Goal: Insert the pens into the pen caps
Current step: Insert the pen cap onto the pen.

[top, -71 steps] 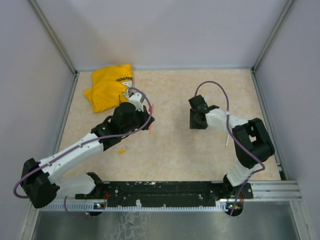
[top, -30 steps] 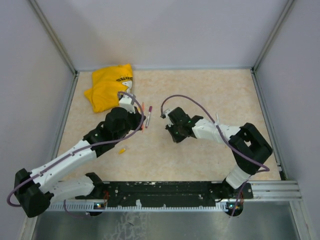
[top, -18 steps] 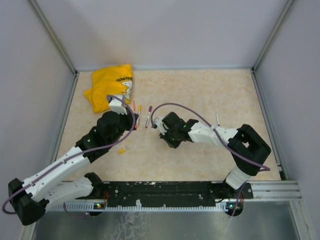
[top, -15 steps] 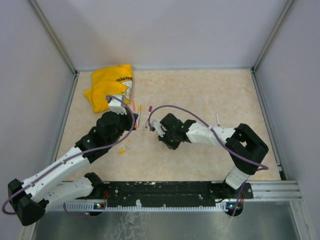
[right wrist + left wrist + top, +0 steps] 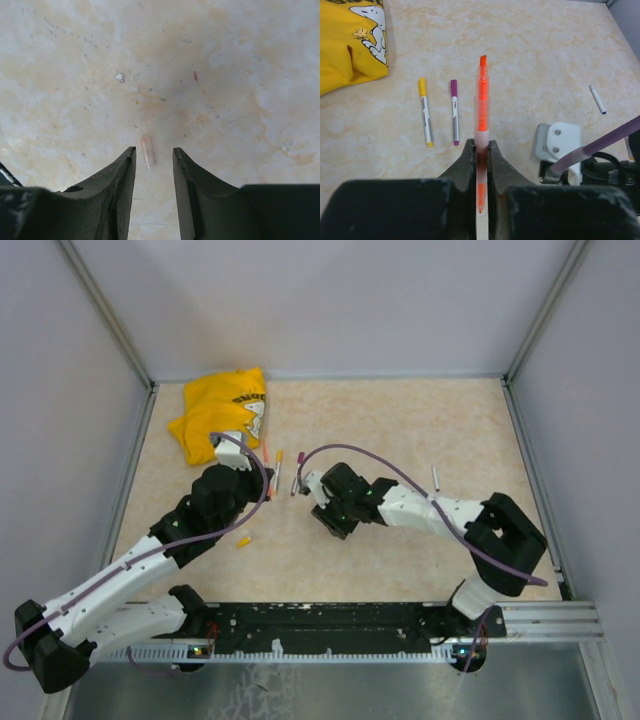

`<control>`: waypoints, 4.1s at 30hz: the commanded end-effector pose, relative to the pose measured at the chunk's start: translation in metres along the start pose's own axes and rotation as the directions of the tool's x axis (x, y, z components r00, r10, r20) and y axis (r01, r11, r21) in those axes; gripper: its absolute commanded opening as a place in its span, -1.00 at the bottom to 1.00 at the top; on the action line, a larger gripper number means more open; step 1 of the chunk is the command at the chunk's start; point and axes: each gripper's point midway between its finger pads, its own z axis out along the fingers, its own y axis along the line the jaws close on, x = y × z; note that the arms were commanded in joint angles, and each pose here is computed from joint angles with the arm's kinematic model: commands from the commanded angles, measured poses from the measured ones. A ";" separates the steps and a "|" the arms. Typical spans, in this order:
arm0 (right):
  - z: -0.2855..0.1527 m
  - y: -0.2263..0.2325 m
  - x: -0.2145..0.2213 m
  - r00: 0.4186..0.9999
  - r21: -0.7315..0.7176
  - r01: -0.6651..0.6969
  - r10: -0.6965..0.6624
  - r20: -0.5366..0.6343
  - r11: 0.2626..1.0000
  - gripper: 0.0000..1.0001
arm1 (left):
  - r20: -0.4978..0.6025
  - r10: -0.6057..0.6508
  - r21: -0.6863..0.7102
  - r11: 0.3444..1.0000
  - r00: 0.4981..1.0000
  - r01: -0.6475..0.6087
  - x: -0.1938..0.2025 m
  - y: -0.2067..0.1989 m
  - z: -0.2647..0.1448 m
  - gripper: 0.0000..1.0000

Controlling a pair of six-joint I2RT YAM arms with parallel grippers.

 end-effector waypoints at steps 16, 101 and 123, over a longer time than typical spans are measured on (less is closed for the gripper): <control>-0.024 0.080 -0.020 0.851 -0.164 -0.486 0.507 0.137 0.859 0.11 | 0.008 0.005 -0.018 1.000 1.000 -0.005 -0.001 0.003 0.003 -1.00; 0.001 0.007 0.006 0.417 0.410 -0.865 0.869 0.268 0.289 0.21 | -0.020 0.045 -0.041 0.998 0.999 -0.046 0.009 0.009 0.006 -1.00; 0.019 0.026 0.028 0.437 0.431 -0.834 0.890 0.132 0.345 0.12 | -0.031 0.047 -0.042 0.998 0.998 -0.049 0.014 0.009 0.009 -1.00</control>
